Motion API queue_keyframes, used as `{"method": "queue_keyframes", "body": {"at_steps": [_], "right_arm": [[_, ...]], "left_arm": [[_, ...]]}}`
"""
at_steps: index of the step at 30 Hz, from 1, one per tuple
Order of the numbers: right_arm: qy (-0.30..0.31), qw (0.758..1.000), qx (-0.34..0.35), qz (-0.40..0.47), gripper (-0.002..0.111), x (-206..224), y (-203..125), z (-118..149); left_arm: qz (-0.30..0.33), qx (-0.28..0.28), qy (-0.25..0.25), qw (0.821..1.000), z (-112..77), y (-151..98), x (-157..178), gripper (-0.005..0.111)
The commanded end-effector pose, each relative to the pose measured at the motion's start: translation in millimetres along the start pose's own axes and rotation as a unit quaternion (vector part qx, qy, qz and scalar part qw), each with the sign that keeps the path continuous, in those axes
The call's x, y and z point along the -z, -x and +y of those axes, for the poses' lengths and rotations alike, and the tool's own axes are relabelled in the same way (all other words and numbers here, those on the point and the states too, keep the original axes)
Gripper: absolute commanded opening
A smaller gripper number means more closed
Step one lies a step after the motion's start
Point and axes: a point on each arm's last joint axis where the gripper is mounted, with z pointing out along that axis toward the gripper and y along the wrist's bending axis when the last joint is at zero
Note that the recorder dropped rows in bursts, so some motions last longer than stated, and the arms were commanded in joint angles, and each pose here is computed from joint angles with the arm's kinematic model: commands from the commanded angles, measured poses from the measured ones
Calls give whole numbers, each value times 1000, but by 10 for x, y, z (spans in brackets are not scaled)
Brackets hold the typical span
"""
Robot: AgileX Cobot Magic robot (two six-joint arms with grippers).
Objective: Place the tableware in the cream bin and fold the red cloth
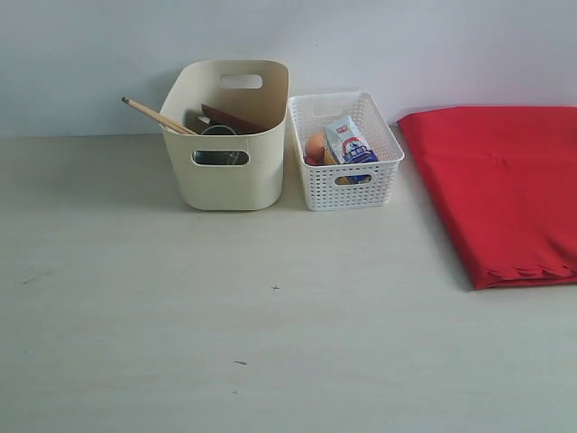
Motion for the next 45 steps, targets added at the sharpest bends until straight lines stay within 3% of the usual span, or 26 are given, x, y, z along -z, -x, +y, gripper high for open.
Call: {"method": "queue_keyframes", "body": {"at_steps": [1, 14, 19, 23, 31, 45], "right_arm": [[1, 1000, -4, -2, 0, 1, -10, 3], [2, 1000, -6, -3, 0, 1, -9, 4], [2, 1000, -6, -3, 0, 1, -9, 4], [2, 1000, -6, -3, 0, 1, -9, 4], [2, 1000, -6, -3, 0, 1, -9, 4], [2, 1000, -6, -3, 0, 1, -9, 4]], "left_arm": [[-3, 4, 2, 1000, 1, -4, 1, 0], [-3, 5, 4, 1000, 3, -4, 1, 0], [-2, 116, 30, 993, 45, -10, 3, 0], [-1, 140, 67, 988, 95, -19, 7, 0], [3, 163, 117, 980, 147, -36, 17, 0], [5, 147, 115, 982, 145, -35, 17, 0]]}}
